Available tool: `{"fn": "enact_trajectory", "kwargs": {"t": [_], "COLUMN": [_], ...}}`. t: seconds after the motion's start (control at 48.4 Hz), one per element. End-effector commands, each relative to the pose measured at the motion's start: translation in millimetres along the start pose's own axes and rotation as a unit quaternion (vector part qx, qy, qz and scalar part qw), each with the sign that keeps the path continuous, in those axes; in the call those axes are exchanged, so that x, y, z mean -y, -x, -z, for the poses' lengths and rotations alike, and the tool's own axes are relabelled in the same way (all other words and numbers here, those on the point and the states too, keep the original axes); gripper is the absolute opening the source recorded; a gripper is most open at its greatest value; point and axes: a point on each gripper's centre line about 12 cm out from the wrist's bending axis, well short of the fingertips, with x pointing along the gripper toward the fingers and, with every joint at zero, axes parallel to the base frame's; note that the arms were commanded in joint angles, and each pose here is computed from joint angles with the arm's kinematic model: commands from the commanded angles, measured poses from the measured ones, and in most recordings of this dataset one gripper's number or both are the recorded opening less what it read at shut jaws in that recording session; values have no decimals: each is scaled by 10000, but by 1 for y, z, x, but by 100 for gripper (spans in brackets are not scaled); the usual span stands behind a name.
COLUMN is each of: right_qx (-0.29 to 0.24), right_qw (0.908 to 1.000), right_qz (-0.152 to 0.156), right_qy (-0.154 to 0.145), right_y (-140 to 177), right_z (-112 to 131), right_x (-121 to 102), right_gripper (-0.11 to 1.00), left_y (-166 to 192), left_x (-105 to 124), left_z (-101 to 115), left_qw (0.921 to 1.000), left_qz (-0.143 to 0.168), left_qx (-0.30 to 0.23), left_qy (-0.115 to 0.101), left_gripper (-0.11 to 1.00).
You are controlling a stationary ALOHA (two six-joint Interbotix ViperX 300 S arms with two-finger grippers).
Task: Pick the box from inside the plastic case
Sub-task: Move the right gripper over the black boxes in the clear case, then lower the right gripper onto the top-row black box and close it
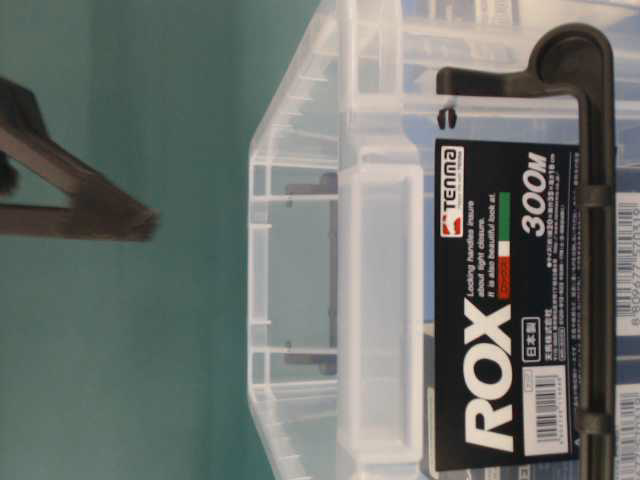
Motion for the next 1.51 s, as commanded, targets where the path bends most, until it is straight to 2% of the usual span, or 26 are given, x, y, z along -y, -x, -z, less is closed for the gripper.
{"fn": "enact_trajectory", "kwargs": {"t": [0.0,0.145,0.248,0.331,0.455,0.558,0.745,0.91,1.489], "right_qx": [-315,-438,-430,-459,-525,-541,-394,-221,-391], "right_qw": [9995,9985,9979,9977,9974,9971,9979,9987,9975], "right_qz": [43,45,34,40,54,52,50,-100,-129], "right_qy": [-2,315,478,505,490,529,513,446,566], "right_y": [-8,-24,-34,-43,-55,-65,-83,-94,-123], "right_z": [-8,-23,-30,-32,-32,-33,-38,-41,-33], "right_x": [4,4,5,7,10,10,12,8,7], "right_gripper": [7,14,27,45,81,98,97,97,97], "left_y": [1,5,8,12,14,15,16,16,16], "left_x": [0,0,0,0,0,0,0,0,0], "left_z": [-14,-17,-17,-20,-21,-23,-25,-25,-24], "left_qw": [9998,9998,9999,9999,9999,9999,9999,9999,9999], "left_qz": [-2,-11,-16,-17,-20,-20,-19,-20,-20], "left_qx": [200,215,146,154,108,123,162,146,139], "left_qy": [-7,-7,-7,-7,-7,-7,-7,-14,-14], "left_gripper": [-2,-2,-2,-2,-2,-2,-2,-2,-2]}}
